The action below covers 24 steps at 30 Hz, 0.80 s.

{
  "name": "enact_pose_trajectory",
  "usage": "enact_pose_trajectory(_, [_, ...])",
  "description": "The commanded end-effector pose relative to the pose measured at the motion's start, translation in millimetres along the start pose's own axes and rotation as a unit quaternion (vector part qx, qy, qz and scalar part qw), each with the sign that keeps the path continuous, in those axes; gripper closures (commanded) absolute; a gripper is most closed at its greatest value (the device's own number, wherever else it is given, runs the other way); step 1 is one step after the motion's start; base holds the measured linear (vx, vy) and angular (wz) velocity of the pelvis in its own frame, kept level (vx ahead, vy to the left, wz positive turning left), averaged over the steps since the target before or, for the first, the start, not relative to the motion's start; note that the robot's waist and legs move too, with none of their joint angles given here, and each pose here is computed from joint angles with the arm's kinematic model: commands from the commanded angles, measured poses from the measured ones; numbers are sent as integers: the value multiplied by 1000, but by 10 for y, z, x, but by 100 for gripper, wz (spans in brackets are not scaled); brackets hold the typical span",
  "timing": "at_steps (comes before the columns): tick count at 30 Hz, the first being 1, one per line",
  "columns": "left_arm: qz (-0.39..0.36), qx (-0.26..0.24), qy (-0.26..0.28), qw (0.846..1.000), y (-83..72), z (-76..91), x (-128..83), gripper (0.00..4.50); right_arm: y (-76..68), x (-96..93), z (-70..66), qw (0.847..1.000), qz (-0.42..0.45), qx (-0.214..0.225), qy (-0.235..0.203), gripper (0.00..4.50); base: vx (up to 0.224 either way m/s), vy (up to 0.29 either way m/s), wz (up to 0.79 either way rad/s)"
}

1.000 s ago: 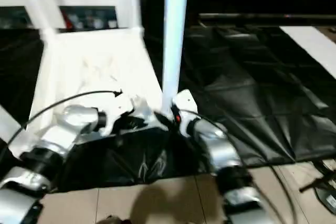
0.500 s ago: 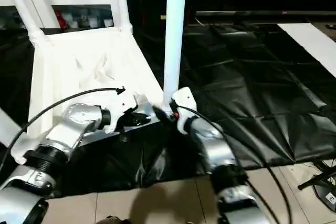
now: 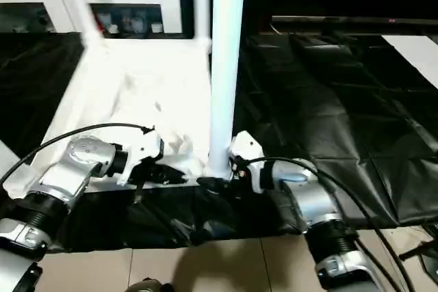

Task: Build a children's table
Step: Rotate leg to tighten

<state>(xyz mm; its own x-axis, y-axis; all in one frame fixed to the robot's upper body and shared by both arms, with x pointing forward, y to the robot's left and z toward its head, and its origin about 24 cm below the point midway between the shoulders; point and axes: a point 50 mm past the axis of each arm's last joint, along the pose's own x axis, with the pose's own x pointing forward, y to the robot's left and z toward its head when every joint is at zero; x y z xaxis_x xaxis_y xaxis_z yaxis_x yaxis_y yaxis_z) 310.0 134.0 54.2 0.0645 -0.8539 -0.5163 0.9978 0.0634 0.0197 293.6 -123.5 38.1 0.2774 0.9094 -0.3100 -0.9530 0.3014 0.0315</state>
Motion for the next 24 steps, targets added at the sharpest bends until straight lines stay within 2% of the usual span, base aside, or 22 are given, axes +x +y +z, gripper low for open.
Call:
enact_pose_trajectory(1, [-12, 20, -9, 1000, -6, 94, 47, 450, 115, 80, -3, 999, 51, -4, 8, 135, 0, 0, 0])
enact_pose_trajectory(6, [-22, 18, -5, 1000, 4, 80, -5, 450, 149, 59, -8, 997, 74, -5, 17, 172, 0, 0, 0])
enact_pose_trajectory(11, [-6, 23, -8, 1000, 26, 87, 3, 450, 166, 93, -16, 997, 71, -4, 15, 178, 0, 0, 0])
enact_pose_trajectory(15, [115, 3, -19, 993, 196, 156, 107, 450, 14, 258, -71, 997, -74, 11, 7, 178, 0, 0, 0])
enact_pose_trajectory(17, [150, -7, -26, 988, 247, 209, 152, 450, -65, 326, -98, 989, -143, 34, 8, 178, 0, 0, 0])
enact_pose_trajectory(18, [150, -7, -26, 988, 247, 209, 152, 450, -65, 326, -98, 989, -143, 34, 8, 178, 0, 0, 0])
enact_pose_trajectory(20, [179, -16, -27, 983, 278, 275, 217, 450, -111, 430, -102, 977, -203, 71, 0, 178, 0, 0, 0])
enact_pose_trajectory(21, [202, -22, -27, 979, 292, 324, 277, 450, -123, 535, -83, 966, -241, 96, -8, 178, 0, 0, 0])
enact_pose_trajectory(24, [226, -32, -37, 973, 301, 377, 345, 450, -111, 650, -42, 956, -268, 119, -19, 178, 0, 0, 0])
